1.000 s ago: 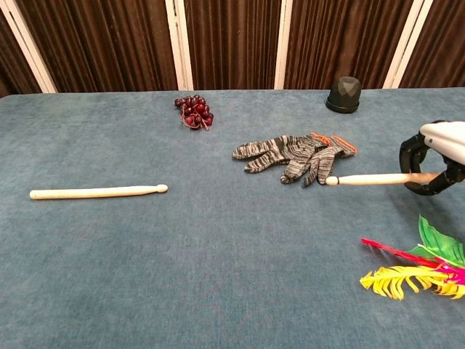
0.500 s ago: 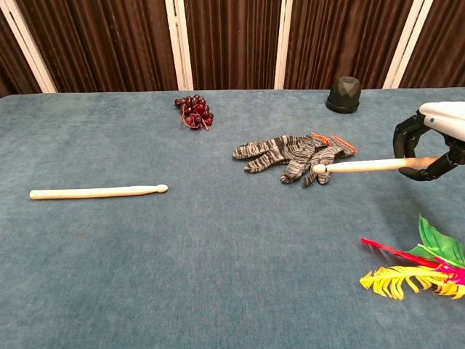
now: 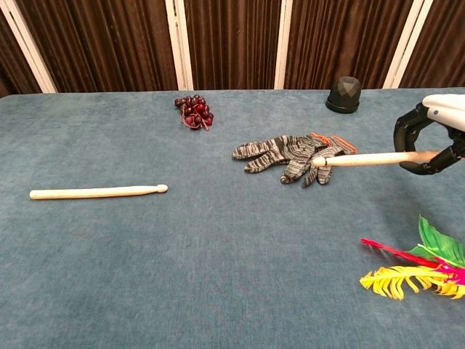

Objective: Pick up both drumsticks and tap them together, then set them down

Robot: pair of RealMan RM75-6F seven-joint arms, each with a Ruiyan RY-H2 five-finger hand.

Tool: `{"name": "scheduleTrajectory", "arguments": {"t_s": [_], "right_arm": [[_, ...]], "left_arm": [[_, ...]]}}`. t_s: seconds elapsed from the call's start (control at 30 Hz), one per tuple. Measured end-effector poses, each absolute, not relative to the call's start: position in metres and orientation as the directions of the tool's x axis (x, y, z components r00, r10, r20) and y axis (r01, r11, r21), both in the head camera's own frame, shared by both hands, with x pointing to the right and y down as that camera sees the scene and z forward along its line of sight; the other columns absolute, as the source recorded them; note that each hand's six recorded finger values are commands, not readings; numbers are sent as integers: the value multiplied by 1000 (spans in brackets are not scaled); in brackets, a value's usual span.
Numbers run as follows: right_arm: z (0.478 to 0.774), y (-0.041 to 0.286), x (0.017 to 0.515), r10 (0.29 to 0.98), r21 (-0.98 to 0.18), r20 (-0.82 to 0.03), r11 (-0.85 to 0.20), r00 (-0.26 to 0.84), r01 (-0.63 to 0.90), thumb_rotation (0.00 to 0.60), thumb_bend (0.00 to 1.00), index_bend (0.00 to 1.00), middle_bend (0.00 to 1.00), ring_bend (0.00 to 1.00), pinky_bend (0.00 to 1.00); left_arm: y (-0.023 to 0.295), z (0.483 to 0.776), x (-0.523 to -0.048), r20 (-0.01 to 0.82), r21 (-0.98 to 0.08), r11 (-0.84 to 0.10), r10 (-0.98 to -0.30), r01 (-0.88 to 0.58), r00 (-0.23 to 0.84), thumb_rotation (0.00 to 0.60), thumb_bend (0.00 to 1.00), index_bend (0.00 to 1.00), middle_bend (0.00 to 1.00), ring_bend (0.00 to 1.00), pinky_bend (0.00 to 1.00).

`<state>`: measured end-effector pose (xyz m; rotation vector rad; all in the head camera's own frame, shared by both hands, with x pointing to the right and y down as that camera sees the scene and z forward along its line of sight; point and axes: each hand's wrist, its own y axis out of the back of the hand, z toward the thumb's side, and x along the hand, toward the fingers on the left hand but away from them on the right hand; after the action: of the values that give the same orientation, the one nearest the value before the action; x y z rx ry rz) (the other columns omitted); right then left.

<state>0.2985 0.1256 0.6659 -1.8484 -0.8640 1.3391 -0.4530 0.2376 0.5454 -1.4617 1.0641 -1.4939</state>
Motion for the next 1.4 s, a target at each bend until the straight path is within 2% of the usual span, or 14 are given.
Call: {"name": "scheduleTrajectory", "arguments": {"t_s": [0.23,0.4,0.67,0.97,1.4], "right_arm": [[651,118,300,842,-841,-478,-521,249,147,600,395,686,576,364,36],[643,114,303,849,-846,-470,-512,243,150,600,395,687,576,364,36],[633,108,309,860,-856,-459,-495,223,146,600,395,688,576,364,36],[624,103,312,867,-862,-452,-485,211,147,600,395,693,575,364,36],[628,105,318,864,-859,-465,-493,194,136,600,395,695,576,364,36]], "left_arm": [[229,552,-431,378,-926,-378,-925,23,32,600,361,177,138,0,0],[216,559,-415,399,-915,-394,-915,82,54,600,361,244,186,0,0],[191,577,-405,447,-886,-442,-895,137,1,600,361,270,233,0,0],[167,613,-394,550,-818,-550,-834,167,-51,600,363,304,317,0,0],[147,662,-384,552,-813,-550,-832,191,-45,600,401,339,341,0,0]]}}
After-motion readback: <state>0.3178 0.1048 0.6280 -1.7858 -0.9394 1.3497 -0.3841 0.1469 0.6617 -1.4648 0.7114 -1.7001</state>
